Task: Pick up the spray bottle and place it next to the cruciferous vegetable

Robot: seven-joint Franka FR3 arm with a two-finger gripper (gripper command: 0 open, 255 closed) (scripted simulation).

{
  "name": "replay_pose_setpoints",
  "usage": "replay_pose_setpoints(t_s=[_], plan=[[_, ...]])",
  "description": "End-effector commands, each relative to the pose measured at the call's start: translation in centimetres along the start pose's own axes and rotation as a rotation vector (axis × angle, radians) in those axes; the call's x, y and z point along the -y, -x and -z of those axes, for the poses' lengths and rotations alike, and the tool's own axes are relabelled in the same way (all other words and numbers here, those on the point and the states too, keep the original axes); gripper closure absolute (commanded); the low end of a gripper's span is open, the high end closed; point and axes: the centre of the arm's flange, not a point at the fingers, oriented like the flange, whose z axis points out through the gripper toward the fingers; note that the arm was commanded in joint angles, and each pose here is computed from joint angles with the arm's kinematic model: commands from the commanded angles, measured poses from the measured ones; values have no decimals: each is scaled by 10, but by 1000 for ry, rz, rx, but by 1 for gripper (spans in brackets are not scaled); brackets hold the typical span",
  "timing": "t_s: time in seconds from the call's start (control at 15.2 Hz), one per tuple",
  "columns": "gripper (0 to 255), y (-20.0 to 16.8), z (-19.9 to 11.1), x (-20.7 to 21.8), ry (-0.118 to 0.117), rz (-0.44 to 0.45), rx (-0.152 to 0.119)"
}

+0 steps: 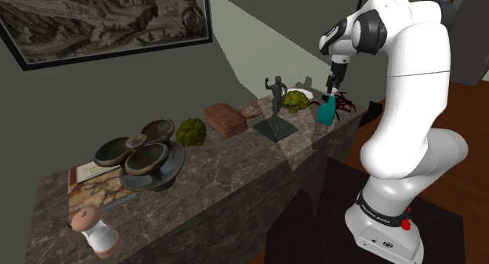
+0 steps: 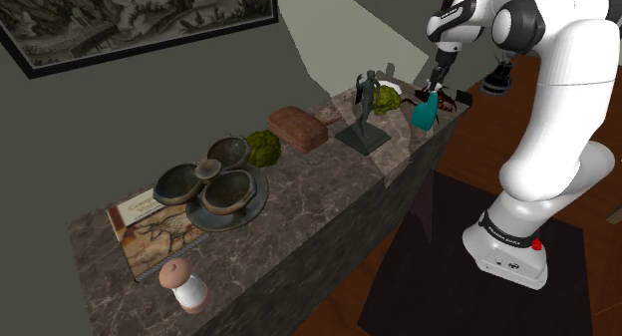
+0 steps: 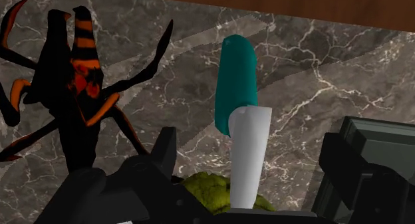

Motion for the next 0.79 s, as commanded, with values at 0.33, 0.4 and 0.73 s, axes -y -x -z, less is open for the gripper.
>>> replay_pose_setpoints(t_s=[0.33, 0.4, 0.73], plan=[[0, 0, 50, 0, 0, 0, 0], [0, 0, 50, 0, 0, 0, 0], [0, 0, 50, 0, 0, 0, 0]])
